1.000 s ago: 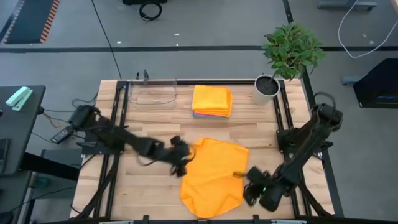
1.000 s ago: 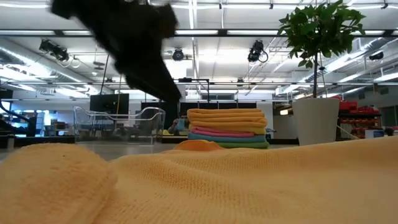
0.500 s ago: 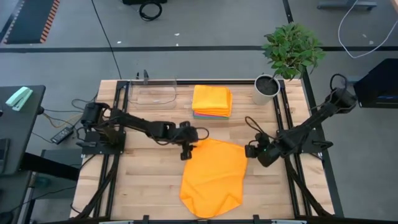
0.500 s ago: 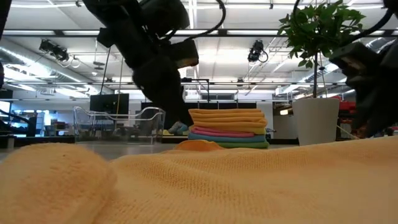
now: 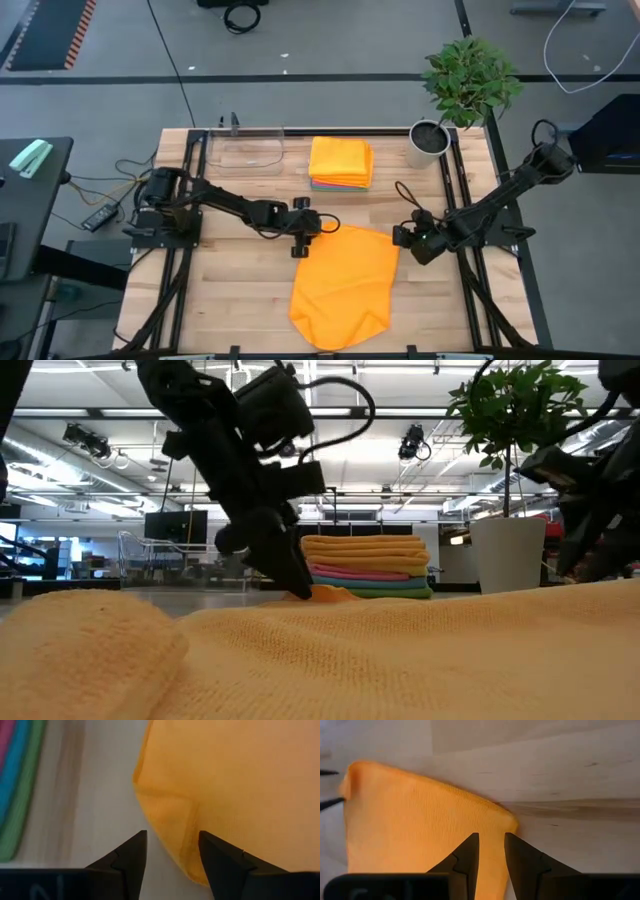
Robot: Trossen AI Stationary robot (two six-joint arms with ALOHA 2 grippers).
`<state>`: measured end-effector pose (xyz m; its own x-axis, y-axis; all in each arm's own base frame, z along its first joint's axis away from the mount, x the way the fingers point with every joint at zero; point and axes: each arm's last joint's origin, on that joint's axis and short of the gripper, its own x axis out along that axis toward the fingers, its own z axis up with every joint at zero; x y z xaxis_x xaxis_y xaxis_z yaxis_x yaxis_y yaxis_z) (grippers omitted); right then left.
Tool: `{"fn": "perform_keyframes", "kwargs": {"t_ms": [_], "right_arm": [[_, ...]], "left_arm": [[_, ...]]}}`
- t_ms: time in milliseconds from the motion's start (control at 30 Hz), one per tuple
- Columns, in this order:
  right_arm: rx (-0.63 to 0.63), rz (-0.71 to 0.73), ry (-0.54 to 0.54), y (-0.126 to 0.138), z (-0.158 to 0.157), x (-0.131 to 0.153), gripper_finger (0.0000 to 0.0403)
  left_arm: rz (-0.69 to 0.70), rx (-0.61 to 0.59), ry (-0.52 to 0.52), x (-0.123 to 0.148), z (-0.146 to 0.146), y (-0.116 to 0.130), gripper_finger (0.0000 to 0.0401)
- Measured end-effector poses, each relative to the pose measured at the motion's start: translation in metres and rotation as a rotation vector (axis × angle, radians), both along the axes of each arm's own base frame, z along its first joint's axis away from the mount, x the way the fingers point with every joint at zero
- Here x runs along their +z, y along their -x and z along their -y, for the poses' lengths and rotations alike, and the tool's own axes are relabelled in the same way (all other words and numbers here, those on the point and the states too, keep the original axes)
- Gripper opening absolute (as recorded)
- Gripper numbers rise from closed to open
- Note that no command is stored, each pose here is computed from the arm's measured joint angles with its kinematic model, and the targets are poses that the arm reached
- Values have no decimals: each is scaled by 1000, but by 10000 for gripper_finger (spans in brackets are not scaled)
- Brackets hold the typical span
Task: Fold microfiber towels
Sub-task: Fold the orange towel
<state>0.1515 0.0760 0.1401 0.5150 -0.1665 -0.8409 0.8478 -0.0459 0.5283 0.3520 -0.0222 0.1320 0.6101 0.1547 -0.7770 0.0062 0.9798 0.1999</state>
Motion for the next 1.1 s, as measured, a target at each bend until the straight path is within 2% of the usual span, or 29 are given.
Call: {"fn": "perform_keyframes", "kwargs": {"t_ms": [133,400,633,767,867,967,1033,1100], "right_arm": [[-46,-37,3,-2,4,-5,100],[-5,-116,-47,0,4,-8,100],[5,-75,10,-7,8,-9,100],[16,-26,9,-14,12,-19,96],[22,12,18,-15,13,-26,76],[45,7,68,-14,13,-27,33],[60,9,141,-13,15,-26,10],[91,18,181,-13,14,-21,7]], "left_arm": [[-8,9,14,-9,1,-2,174],[16,75,74,-13,1,-5,147],[40,109,104,-12,1,-6,120],[70,128,123,-11,1,-8,106],[88,159,147,-10,0,-9,95],[106,197,175,-9,-3,-10,78],[111,223,197,-9,-3,-9,54],[122,239,213,-4,-3,-9,19]]}}
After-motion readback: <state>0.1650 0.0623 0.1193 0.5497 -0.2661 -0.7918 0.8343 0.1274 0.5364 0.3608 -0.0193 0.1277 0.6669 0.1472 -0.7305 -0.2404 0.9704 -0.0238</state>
